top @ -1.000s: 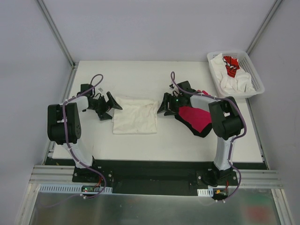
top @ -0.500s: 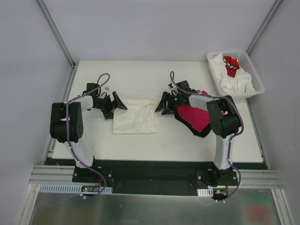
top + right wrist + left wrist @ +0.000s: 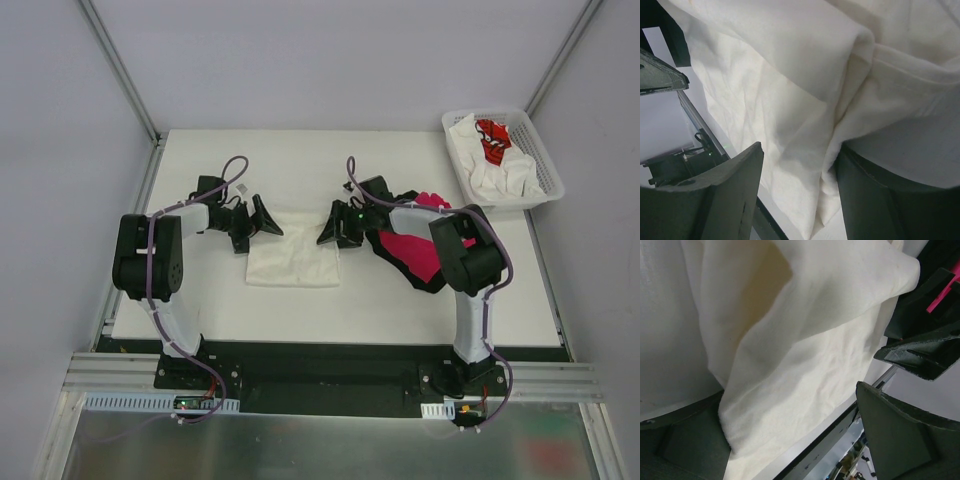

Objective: Fold and stack the t-shirts
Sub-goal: Put the neatly folded tshirt into the corner of the board with both arms

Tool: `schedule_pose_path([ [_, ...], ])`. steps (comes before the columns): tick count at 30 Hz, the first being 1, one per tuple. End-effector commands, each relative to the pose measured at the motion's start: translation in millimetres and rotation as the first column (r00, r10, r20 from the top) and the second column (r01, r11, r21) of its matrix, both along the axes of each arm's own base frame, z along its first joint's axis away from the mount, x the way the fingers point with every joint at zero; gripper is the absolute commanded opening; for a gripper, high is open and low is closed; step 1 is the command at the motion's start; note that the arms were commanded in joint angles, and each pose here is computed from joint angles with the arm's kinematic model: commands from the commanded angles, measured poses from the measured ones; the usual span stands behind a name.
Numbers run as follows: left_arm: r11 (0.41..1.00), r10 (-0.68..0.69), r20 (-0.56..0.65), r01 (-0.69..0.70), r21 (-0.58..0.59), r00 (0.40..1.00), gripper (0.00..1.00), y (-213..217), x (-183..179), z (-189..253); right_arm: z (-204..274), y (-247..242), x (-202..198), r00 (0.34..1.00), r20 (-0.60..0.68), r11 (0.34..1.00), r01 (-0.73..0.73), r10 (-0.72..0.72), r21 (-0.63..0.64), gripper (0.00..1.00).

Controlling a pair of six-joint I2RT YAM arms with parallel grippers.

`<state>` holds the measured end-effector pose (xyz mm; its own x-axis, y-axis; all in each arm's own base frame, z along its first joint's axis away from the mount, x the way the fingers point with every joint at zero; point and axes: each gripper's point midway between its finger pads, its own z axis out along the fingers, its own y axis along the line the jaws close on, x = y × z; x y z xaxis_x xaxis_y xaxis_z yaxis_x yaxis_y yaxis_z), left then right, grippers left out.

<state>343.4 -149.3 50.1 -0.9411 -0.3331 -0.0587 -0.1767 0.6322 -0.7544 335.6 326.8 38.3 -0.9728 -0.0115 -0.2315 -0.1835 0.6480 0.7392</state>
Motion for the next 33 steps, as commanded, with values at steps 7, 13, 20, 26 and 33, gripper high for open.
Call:
schedule_pose_path([
  [7, 0.999, -0.023, -0.052, 0.025, 0.035, 0.998, 0.92, -6.5, -13.3, -23.4, -17.0, 1.9, -8.6, 1.000, -0.010, 0.999, 0.009, -0.009, -0.035, 0.52],
  [13, 0.999, -0.050, -0.022, 0.050, 0.015, 0.999, 0.56, -14.2, -13.0, -15.8, -12.9, -1.9, -3.9, 1.000, 0.008, 0.999, 0.017, -0.016, -0.034, 0.22],
  [20, 0.997, -0.075, -0.021, 0.075, 0.010, 0.997, 0.14, -21.9, -16.7, -15.2, -15.3, -4.0, -5.7, 1.000, 0.003, 0.999, 0.018, -0.018, -0.040, 0.01],
  [26, 0.996, -0.090, -0.016, 0.090, 0.010, 0.996, 0.00, -27.4, -17.9, -13.7, -10.6, -4.9, -6.7, 1.000, 0.014, 0.999, 0.017, -0.017, -0.036, 0.01],
  [33, 0.990, -0.134, 0.045, 0.133, 0.041, 0.990, 0.00, -48.1, -6.2, -2.1, 5.1, -14.4, -5.5, 0.998, 0.057, 0.999, 0.036, -0.034, -0.035, 0.01],
])
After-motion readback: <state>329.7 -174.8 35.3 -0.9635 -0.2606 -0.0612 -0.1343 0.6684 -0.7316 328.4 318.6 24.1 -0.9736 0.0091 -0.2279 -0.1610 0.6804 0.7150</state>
